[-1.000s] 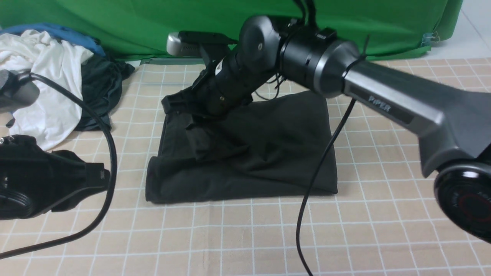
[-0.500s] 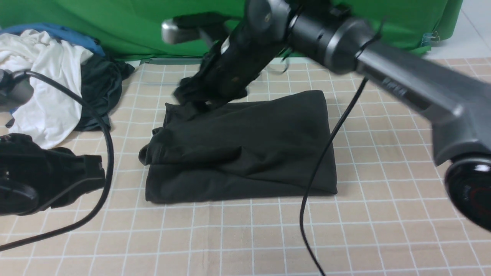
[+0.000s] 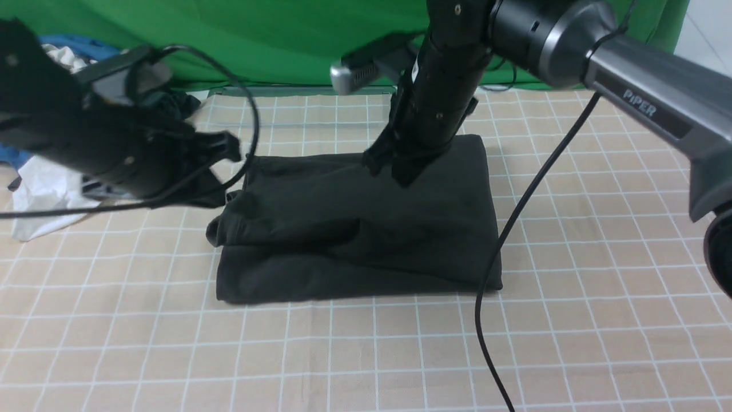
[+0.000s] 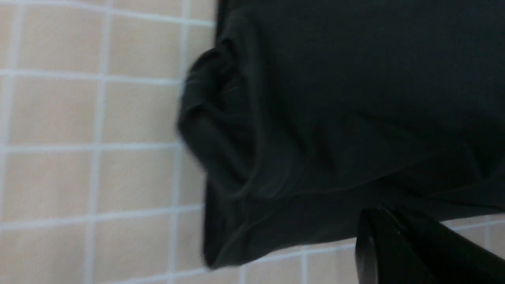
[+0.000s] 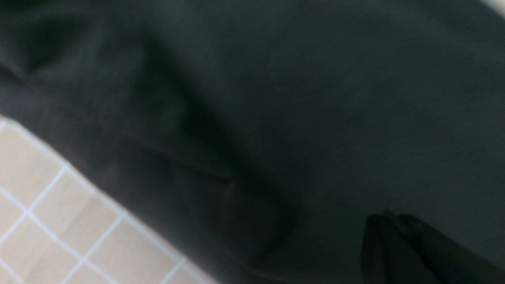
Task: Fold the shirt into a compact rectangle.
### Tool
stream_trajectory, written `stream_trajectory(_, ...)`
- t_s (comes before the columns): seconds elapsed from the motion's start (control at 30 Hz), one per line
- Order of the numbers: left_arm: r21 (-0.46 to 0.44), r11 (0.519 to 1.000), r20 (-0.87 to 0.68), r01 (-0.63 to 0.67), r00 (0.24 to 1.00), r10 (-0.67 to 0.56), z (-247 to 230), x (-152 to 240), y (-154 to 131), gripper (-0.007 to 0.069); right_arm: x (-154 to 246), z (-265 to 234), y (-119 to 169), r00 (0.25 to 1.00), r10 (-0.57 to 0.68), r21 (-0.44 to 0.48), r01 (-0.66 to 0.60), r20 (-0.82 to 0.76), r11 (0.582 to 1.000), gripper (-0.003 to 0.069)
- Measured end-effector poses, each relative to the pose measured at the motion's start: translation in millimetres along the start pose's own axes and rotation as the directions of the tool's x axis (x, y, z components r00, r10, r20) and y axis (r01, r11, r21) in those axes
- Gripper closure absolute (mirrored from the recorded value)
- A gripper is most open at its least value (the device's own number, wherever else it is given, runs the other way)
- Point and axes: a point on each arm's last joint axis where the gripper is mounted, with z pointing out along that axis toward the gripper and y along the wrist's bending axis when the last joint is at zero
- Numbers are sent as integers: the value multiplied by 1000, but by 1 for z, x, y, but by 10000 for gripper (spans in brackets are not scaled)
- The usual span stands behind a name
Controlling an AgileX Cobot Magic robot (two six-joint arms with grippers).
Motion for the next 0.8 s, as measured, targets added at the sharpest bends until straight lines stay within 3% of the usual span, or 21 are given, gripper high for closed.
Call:
stream_trajectory(0.07,78,997,-15,-19,1000,20,20,-6,-6,606,2,12,2,1000,7,-39,-8,-23,999,621)
stream_trajectory(0.2,104,994,-90,-18,996,27,56,-3,-7,606,5,26,4,999,21,-81,-25,-50,996,621)
stream_trajectory(0.33,52,999,-162,7,987,1,83,3,3,606,11,36,4,995,40,-89,-48,-90,995,621)
stream_trajectory(0.57,-167,985,-258,30,963,-73,94,13,26,606,37,70,4,972,74,-94,-97,-225,991,621)
stream_trajectory(0.8,-214,977,-287,5,955,-68,84,13,26,606,36,58,5,974,90,-90,-111,-207,990,621)
